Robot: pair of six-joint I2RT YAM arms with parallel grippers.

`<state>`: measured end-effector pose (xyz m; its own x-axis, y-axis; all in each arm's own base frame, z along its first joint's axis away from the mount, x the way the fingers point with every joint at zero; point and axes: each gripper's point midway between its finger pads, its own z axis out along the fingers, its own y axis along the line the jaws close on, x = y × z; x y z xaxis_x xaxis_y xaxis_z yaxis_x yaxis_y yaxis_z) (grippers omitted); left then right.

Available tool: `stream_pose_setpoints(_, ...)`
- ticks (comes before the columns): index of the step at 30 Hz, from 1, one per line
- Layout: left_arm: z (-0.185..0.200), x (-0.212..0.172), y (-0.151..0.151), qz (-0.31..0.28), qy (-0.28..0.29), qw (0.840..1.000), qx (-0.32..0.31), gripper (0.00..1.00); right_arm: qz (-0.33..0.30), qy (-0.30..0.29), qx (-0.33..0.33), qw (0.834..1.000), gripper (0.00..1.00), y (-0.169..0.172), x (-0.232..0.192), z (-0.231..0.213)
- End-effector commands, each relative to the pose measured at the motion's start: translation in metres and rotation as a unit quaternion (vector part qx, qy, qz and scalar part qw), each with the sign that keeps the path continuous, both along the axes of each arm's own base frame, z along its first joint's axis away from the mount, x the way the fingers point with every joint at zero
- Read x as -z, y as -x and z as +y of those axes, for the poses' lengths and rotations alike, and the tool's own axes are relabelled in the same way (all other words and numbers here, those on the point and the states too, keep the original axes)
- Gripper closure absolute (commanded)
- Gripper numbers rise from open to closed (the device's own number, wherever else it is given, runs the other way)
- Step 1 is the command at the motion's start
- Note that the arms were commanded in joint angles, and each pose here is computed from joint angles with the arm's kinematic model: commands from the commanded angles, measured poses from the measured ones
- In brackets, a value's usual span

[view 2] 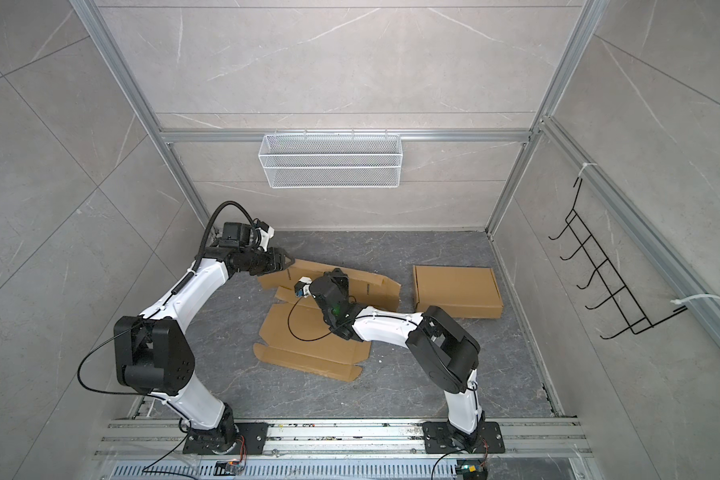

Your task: Fold the paper box

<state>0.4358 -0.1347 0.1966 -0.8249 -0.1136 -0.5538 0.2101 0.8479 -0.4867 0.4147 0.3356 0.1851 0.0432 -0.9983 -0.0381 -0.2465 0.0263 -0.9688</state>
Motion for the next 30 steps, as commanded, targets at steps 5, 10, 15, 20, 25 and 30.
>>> stream_pose_setpoints(5, -0.021, -0.003, -0.007, 0.002, 0.073, 0.997, 0.017, 0.54, 0.007, -0.003, 0.004, 1.0, 1.0, -0.006, 0.006, 0.0)
stream_pose_setpoints(10, -0.01, -0.004, -0.005, 0.002, 0.078, 0.997, 0.002, 0.56, 0.011, -0.007, 0.009, 1.0, 1.0, -0.008, 0.007, -0.005)
stream_pose_setpoints(15, 0.04, -0.016, 0.001, -0.017, 0.087, 0.994, -0.063, 0.41, 0.017, -0.005, 0.012, 1.0, 1.0, -0.009, 0.009, -0.008)
stream_pose_setpoints(20, 0.101, -0.003, 0.026, -0.038, 0.12, 0.973, -0.192, 0.39, 0.025, -0.007, 0.015, 1.0, 1.0, -0.011, 0.01, -0.012)
stream_pose_setpoints(25, 0.114, 0.05, 0.049, -0.009, 0.138, 0.957, -0.254, 0.45, 0.029, -0.011, 0.017, 0.999, 1.0, -0.013, 0.009, -0.013)
stream_pose_setpoints(30, 0.089, 0.075, 0.043, -0.003, 0.118, 0.969, -0.219, 0.46, 0.036, -0.012, 0.018, 0.999, 1.0, -0.014, 0.012, -0.013)
